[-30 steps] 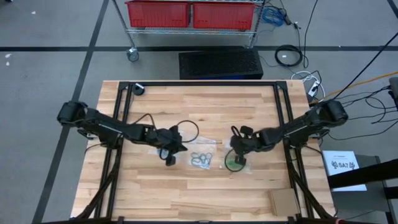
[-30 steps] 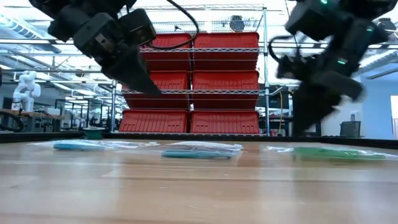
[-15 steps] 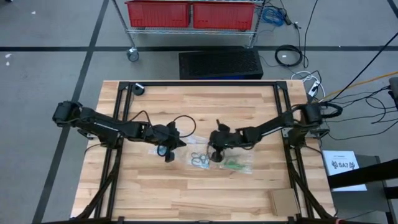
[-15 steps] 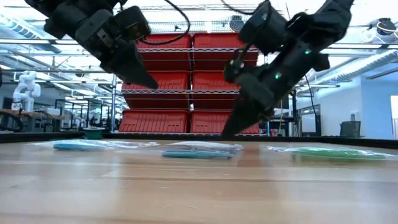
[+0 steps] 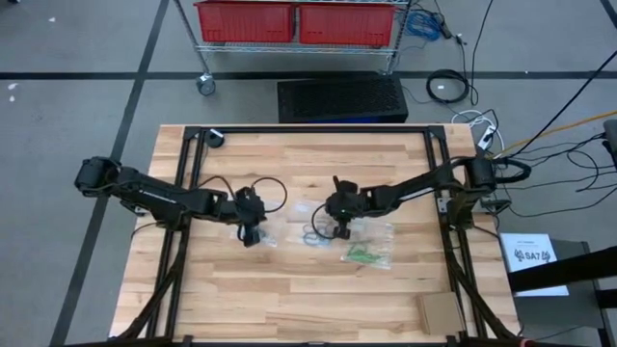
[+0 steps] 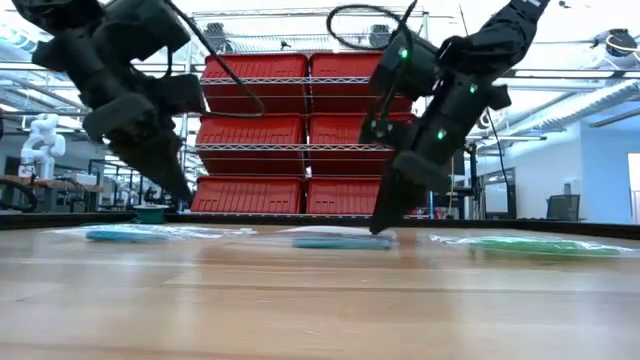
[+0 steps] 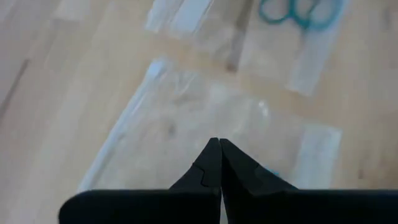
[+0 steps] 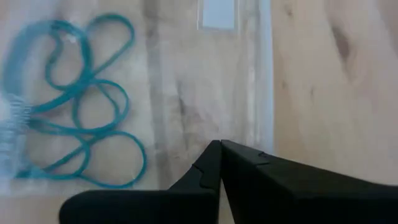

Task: Sort rubber bands
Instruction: Adjust the transparent zip bags

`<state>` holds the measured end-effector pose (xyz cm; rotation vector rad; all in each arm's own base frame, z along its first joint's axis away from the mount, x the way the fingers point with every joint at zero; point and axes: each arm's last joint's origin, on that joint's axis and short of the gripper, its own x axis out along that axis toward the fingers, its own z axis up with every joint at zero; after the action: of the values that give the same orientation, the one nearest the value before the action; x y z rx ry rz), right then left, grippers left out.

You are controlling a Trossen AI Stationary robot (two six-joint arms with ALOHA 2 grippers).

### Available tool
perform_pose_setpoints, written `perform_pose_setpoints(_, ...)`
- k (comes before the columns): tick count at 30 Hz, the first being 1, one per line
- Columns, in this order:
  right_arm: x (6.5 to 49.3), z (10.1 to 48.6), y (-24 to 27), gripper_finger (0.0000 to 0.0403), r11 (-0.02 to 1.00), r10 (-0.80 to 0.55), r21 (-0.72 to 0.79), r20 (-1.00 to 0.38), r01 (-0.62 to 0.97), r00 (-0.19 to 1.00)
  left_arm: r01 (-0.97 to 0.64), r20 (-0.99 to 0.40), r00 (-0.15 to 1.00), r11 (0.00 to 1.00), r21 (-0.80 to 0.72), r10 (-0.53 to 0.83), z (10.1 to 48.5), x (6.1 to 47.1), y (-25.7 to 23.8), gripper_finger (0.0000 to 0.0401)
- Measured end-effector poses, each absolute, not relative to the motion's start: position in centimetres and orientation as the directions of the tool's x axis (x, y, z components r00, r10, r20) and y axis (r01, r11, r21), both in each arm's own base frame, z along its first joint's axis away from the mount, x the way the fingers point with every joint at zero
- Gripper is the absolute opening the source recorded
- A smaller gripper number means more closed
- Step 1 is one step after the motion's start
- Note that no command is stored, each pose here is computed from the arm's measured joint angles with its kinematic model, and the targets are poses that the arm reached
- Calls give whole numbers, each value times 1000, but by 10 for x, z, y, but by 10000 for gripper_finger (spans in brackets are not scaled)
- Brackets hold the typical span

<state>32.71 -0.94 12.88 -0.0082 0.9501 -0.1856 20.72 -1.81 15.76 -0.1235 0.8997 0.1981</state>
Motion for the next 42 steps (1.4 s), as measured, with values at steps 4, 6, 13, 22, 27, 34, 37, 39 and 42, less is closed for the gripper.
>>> perform_pose_setpoints(4,325,150,-9,0,986,-159,-92,-769,139,619,-210,-808,569,977,39,154,155,203,-18,0)
perform_pose_setpoints(6,322,160,-8,0,987,-157,-93,-753,133,639,-201,-822,541,976,80,179,153,201,-17,0)
perform_pose_setpoints(13,316,169,-2,0,989,-148,-96,-761,117,632,-270,-862,437,952,148,257,140,199,-12,0)
perform_pose_setpoints(22,300,167,1,0,969,-122,9,-851,246,511,-507,-870,399,860,54,289,132,201,-11,0)
perform_pose_setpoints(27,289,180,7,0,928,-150,52,-855,369,497,-603,-833,418,797,45,363,134,203,-10,0)
perform_pose_setpoints(34,264,191,23,0,798,-195,89,-897,596,397,-658,-789,447,753,30,422,142,202,-9,0)
perform_pose_setpoints(37,254,178,38,0,775,-172,90,-922,626,346,-656,-770,484,755,-3,417,147,203,-10,0)
perform_pose_setpoints(39,247,168,47,0,760,-160,90,-934,644,319,-651,-754,512,759,-28,412,151,204,-11,0)
perform_pose_setpoints(42,237,155,53,0,731,-167,72,-946,679,279,-638,-739,543,768,-55,399,153,206,-13,0)
